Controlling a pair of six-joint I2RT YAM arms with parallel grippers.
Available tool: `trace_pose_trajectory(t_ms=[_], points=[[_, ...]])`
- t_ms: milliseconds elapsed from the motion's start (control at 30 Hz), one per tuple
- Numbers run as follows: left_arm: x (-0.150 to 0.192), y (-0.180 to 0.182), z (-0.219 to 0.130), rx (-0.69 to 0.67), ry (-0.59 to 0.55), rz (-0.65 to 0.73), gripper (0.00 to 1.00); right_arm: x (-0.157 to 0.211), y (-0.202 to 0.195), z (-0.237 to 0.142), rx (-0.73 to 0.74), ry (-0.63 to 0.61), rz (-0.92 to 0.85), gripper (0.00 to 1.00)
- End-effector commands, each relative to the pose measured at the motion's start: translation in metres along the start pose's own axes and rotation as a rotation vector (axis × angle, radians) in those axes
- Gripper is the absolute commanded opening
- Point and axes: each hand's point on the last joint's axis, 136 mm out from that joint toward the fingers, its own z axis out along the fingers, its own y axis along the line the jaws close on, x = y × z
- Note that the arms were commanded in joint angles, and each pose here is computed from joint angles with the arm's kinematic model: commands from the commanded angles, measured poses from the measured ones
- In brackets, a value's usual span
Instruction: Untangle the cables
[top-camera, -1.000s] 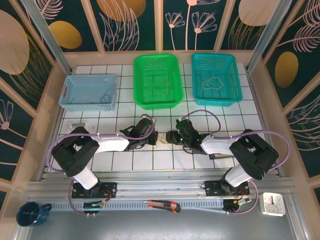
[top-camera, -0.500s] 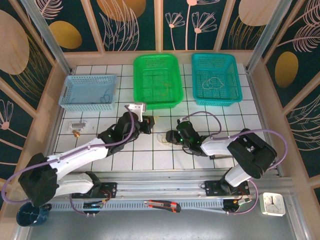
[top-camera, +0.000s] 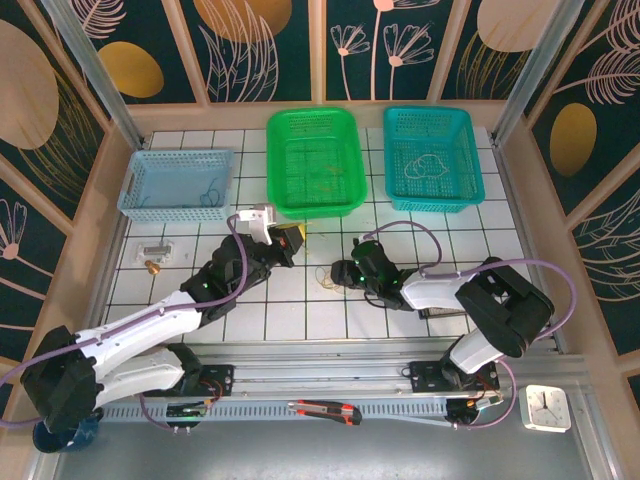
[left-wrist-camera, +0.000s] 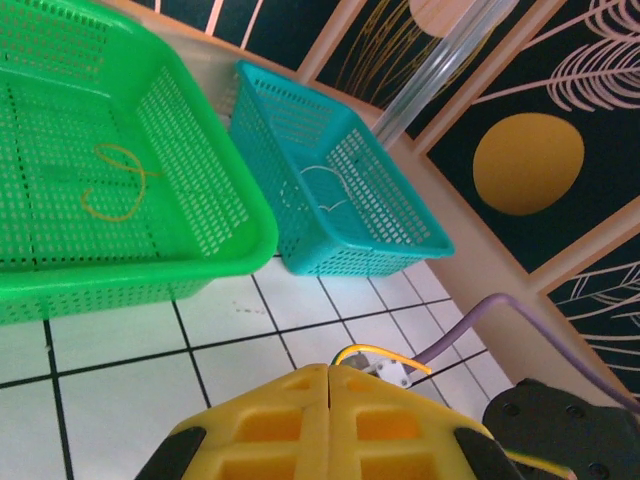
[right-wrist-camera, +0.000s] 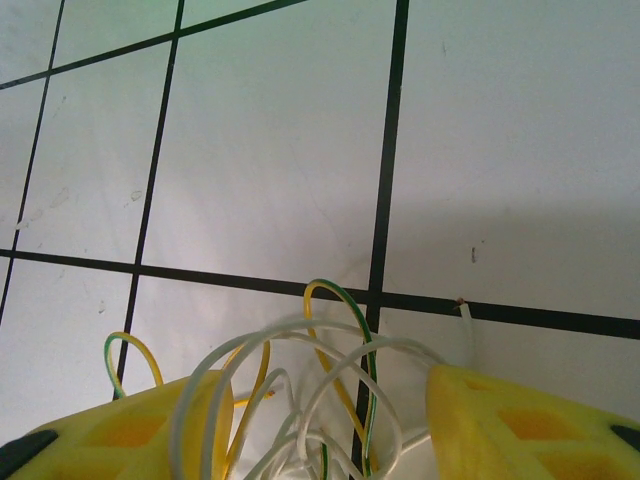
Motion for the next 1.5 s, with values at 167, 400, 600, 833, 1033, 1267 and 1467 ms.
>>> trace_pose_trajectory(t_ms=[167,400,600,833,1033,1267,1467], points=[[-0.032,-0.009,0.008,-0.047,-0.073,0.075,0.00,-0.020,0.021,-0.026,-0.026,-0.016,-0.039,0.60],[-0.026,0.003,0.017,-0.115,-0.052,0.079,0.00,-0.059,0.053,-0.067,-0.107,-0.122,-0.056,0.62],[-0.021,0.009,0.026,-0.156,-0.018,0.059,0.00,-0.087,0.087,-0.118,-0.274,-0.253,-0.102,0.61],[-0.018,0.007,0.036,-0.157,0.010,0.045,0.00,-0.111,0.113,-0.166,-0.409,-0.380,-0.124,0.61],[-0.018,0.002,0.039,-0.142,0.016,0.040,0.00,-0.125,0.128,-0.163,-0.429,-0.398,-0.135,0.62],[-0.017,0.000,0.040,-0.129,0.021,0.030,0.00,-0.138,0.141,-0.148,-0.439,-0.407,-0.136,0.61],[-0.019,-0.004,0.038,-0.106,0.012,0.010,0.00,-0.149,0.133,-0.130,-0.423,-0.412,-0.093,0.48]])
